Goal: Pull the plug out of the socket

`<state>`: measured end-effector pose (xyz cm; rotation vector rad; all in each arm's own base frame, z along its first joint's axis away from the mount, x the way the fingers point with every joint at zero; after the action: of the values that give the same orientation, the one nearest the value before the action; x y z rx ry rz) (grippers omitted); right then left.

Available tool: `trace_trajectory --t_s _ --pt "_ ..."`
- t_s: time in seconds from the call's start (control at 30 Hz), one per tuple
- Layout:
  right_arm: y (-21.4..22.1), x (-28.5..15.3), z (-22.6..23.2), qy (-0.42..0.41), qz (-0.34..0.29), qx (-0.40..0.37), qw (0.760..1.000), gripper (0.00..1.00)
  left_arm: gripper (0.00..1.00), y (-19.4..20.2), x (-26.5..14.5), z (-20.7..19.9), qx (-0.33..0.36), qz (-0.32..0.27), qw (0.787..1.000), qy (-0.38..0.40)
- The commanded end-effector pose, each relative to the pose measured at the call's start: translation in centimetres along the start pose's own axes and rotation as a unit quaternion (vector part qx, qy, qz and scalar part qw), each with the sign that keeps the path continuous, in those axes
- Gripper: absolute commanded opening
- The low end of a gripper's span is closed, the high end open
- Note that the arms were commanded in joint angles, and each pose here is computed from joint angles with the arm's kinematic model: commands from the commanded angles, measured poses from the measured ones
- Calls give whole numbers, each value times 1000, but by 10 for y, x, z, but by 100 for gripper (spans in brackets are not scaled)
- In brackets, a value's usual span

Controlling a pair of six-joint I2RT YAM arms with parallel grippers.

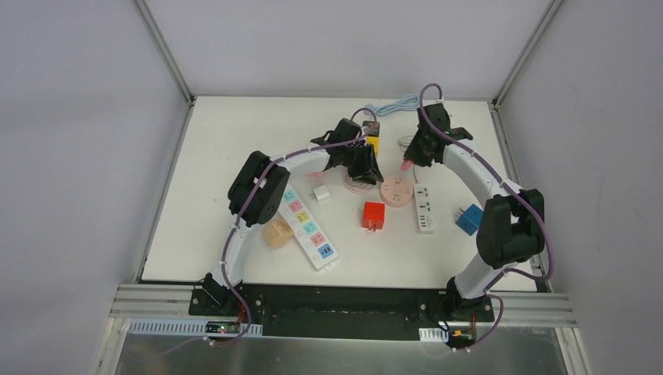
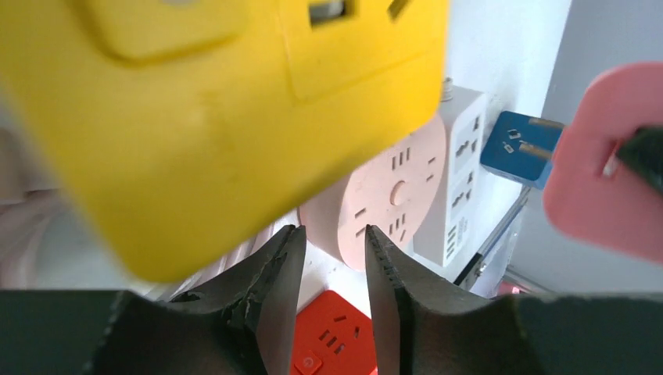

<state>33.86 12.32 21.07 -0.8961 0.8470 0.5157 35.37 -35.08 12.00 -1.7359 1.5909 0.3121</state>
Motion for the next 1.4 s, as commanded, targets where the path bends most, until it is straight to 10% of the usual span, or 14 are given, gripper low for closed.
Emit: trace_trajectory --t_s 0.0,0.4,0.7,1.37 --pt "-33 -20 -21 -15 -68 70 995 0 37 -35 -51 -33 24 -48 997 53" --pt "-72 50 -106 63 -40 180 981 28 43 -63 -115 -8 33 -97 995 -11" --pt "-74 68 -124 100 -54 193 975 75 53 -79 -143 14 26 -120 990 -74" --pt "-51 23 17 -133 -39 7 990 100 63 -115 -143 39 -19 -149 981 -124"
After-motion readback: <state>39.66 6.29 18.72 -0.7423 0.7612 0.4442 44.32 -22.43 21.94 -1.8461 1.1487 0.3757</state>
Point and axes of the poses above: each gripper's point midway between its finger pads, its own x axis out along the fingers, its own z axis along the line the jaws close on, y = z × x, the point moved 10 cm from there along -x, back along the fingers, and after that the axes turned 7 degrees about x, right-handed, at the moved point
